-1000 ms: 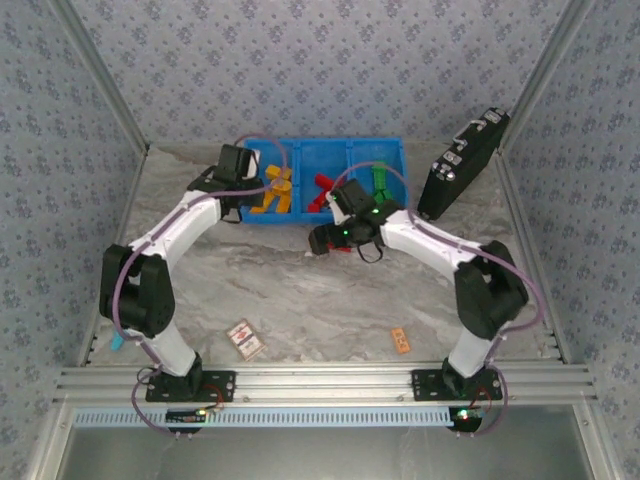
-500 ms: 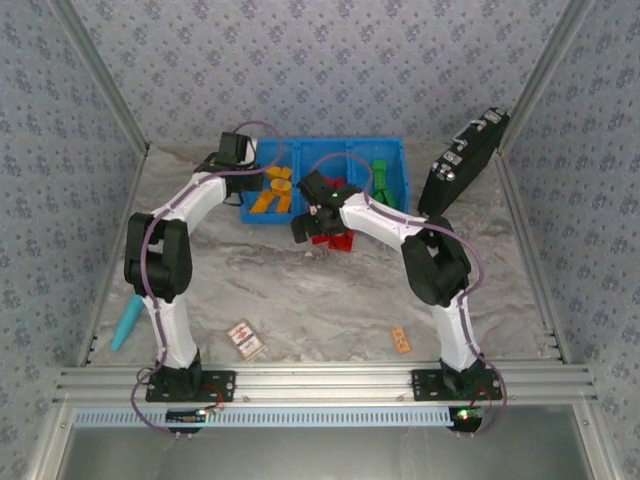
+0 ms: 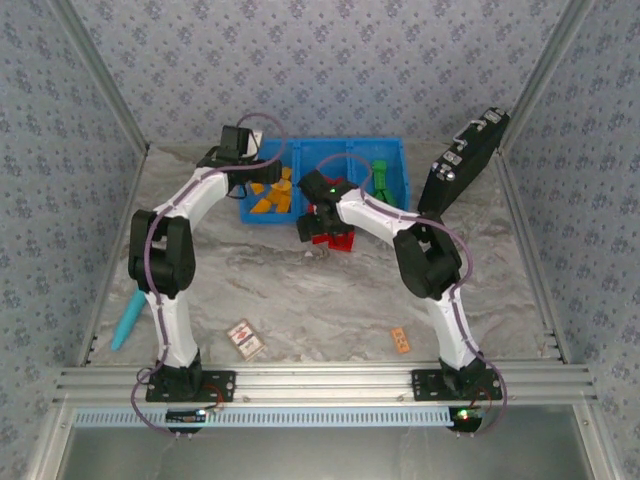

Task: Sort the legos into containers by color
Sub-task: Place the lego in the container, then pick up the lego from the center of the table.

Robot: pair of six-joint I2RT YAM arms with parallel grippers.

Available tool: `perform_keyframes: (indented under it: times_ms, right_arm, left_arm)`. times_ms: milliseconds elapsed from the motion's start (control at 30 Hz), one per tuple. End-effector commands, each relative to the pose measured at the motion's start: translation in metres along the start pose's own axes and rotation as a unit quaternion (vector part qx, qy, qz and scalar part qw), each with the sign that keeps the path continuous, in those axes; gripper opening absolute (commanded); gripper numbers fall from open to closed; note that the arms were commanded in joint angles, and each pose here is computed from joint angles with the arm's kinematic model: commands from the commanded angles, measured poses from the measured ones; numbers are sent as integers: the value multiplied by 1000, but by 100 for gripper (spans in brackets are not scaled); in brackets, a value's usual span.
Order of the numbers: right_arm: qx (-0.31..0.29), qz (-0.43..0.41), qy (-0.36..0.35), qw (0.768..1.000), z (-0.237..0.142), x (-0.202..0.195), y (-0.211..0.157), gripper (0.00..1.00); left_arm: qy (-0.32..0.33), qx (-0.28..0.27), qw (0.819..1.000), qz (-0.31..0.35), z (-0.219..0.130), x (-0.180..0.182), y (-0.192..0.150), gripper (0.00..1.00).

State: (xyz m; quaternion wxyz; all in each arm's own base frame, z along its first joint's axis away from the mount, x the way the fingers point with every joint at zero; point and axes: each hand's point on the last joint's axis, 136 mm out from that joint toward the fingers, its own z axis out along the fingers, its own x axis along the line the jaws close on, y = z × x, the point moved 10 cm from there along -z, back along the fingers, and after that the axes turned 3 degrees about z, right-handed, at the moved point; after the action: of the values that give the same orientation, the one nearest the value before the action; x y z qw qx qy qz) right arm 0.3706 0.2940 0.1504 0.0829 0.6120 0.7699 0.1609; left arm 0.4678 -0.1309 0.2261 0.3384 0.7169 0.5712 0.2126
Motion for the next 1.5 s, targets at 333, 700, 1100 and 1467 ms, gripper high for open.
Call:
perform_keyframes:
  times_ms: [333,700,1100,1467]
  right_arm:
    - [16,8,-34,999,21,-1,1,75]
    - [29,-2,-61,998,18,-6,-7,61]
    - [-25,18,15,999,-76,7,6,57]
    - [-114,4,-8,993,-84,-14,75,59]
  left_arm:
    - [-21,-94,995,40,-131,-19,35,90]
    - [56,-121,990,37,-248,13,-20,91]
    - [75,-163,983,32,-282,29,-66,97]
    - [64,-169,983,39,-281,27,-70,99]
